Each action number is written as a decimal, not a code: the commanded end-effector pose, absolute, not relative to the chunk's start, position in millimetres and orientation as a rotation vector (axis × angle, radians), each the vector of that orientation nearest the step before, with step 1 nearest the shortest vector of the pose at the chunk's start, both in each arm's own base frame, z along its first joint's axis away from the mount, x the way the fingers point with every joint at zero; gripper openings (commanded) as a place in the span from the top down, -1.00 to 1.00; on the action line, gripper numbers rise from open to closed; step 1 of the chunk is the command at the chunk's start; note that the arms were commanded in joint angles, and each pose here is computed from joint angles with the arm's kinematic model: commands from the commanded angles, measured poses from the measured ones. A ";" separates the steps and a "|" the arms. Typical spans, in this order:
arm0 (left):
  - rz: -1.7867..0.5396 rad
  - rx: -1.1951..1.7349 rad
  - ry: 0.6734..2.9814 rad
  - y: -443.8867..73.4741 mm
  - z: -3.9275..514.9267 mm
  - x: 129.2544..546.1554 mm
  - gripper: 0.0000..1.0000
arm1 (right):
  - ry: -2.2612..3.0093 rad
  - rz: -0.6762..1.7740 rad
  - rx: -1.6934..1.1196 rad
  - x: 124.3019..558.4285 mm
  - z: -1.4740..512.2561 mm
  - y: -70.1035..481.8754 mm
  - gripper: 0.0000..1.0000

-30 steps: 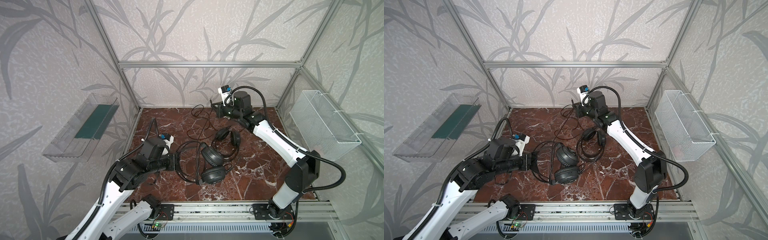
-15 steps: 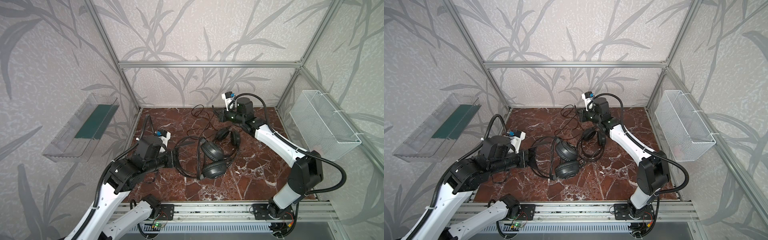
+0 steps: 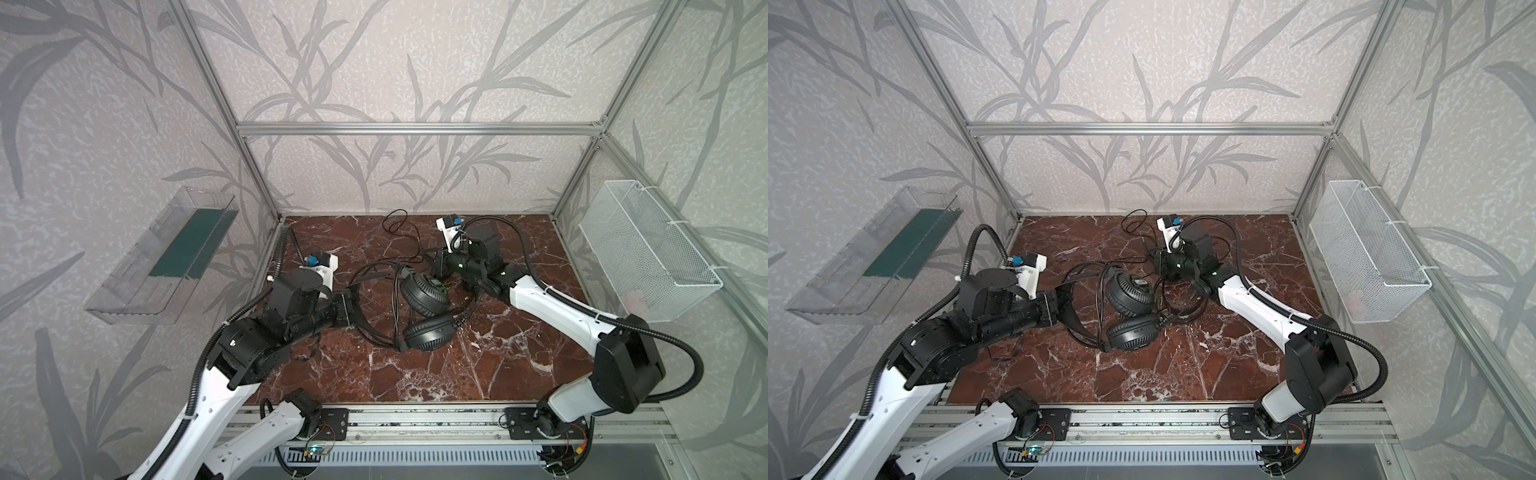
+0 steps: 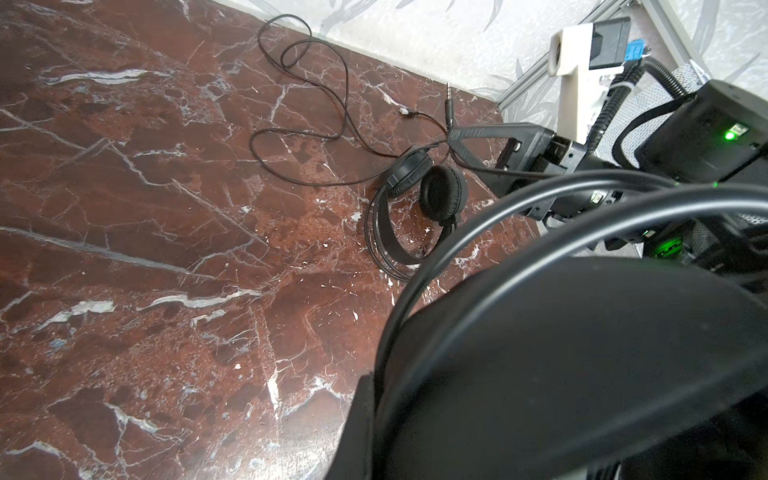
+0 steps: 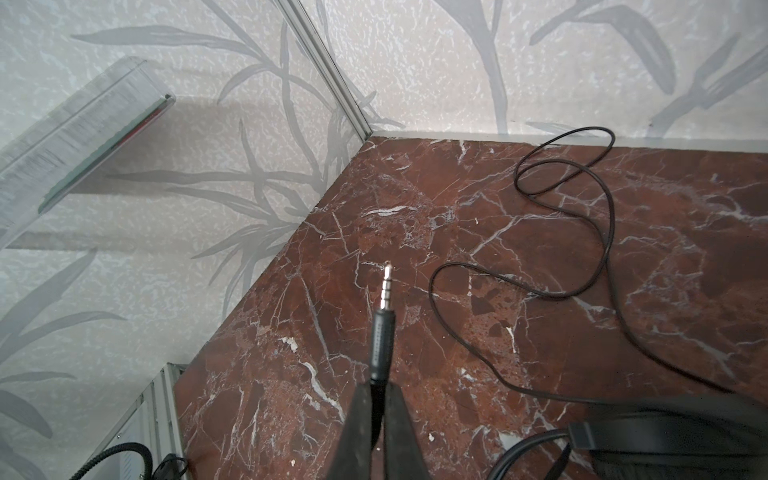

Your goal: Wrap the headphones

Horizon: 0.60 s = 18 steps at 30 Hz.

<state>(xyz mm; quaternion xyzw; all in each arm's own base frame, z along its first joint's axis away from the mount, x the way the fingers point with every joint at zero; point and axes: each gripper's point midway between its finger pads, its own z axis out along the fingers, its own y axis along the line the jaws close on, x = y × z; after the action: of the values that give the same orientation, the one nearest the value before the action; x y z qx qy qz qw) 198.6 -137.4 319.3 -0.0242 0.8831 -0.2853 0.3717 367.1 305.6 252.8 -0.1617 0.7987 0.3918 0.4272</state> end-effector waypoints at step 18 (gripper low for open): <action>-0.840 -0.205 2.122 -147.5 354.2 232.1 1.00 | 1.984 1.081 -0.388 327.1 258.2 294.9 0.86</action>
<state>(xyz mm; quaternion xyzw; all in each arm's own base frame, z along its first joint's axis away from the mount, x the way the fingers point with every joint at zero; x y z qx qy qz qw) 225.3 -147.4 323.5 -0.0587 0.8729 -0.3015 0.3791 333.4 296.4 255.3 -0.1504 0.7908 0.4267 0.4121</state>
